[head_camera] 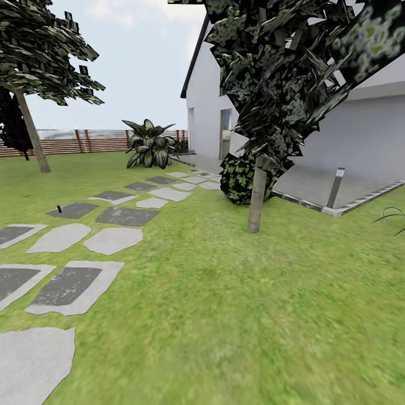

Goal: Pick up the pesticide atomizer in the garden and spray insectifuge to fully cover both potted plants in the garden.

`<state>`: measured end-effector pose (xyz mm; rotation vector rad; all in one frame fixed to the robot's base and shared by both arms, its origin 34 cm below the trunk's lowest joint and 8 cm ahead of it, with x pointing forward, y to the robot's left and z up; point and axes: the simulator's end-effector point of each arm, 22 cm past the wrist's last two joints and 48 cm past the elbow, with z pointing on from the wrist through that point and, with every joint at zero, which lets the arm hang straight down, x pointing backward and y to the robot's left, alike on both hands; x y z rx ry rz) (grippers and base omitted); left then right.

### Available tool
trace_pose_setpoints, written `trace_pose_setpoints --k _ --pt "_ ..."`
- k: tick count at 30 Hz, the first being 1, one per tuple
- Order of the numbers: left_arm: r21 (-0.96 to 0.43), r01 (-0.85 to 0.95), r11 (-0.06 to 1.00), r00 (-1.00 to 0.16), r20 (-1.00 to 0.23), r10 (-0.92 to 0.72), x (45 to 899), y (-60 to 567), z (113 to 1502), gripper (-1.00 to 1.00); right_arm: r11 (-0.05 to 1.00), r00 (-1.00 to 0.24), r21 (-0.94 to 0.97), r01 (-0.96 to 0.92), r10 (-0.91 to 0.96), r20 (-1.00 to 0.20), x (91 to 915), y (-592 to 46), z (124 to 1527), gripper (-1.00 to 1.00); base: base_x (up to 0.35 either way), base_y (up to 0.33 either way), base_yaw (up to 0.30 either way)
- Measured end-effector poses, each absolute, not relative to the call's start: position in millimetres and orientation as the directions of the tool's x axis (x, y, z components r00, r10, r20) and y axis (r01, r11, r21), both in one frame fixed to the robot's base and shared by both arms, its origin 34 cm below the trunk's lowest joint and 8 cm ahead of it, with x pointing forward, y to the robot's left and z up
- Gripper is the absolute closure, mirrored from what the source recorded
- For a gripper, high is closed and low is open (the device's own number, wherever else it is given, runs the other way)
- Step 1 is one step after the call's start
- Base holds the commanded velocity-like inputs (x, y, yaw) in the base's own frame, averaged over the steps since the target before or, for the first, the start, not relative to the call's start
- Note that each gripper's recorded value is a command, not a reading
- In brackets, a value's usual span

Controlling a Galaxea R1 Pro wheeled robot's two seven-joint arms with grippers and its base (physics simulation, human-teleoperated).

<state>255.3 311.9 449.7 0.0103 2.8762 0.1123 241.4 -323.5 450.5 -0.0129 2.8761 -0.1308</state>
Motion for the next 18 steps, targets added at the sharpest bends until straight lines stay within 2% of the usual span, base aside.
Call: trace_pose_setpoints --k 3,4,5,7,14,18 --pt "0.078 -0.004 0.997 -0.951 -0.309 0.021 280.2 311.9 454.5 -1.00 0.994 -0.951 -0.107 0.004 -0.029 -0.306 265.5 -336.4 456.2 -1.00 0.000 0.000 0.000" --pt "0.078 -0.006 0.997 -0.858 -0.512 0.035 353.1 310.5 479.9 -1.00 0.993 -0.864 -0.118 0.006 -0.054 -0.500 321.6 -342.5 478.3 -1.00 0.000 0.000 0.000" --pt "0.077 -0.007 0.997 -0.836 -0.548 0.036 376.3 310.2 488.0 -1.00 0.993 -0.762 -0.121 0.006 -0.074 -0.644 397.6 -341.4 513.6 -1.00 0.000 0.000 0.000" --pt "0.076 -0.009 0.997 -0.817 -0.576 0.036 399.2 309.8 495.5 -1.00 0.992 -0.702 -0.124 0.010 -0.082 -0.707 430.9 -342.6 533.0 -1.00 0.000 0.000 0.000" --pt "0.075 -0.018 0.997 -0.760 -0.649 0.035 465.3 310.1 521.0 -1.00 0.992 -0.607 -0.124 0.021 -0.086 -0.790 497.3 -342.7 567.0 -1.00 0.000 0.000 0.000" --pt "0.077 -0.021 0.997 -0.751 -0.660 0.035 473.7 311.9 525.0 -1.00 0.993 -0.589 -0.120 0.018 -0.087 -0.804 513.0 -339.3 574.2 -1.00 0.000 0.000 0.000"
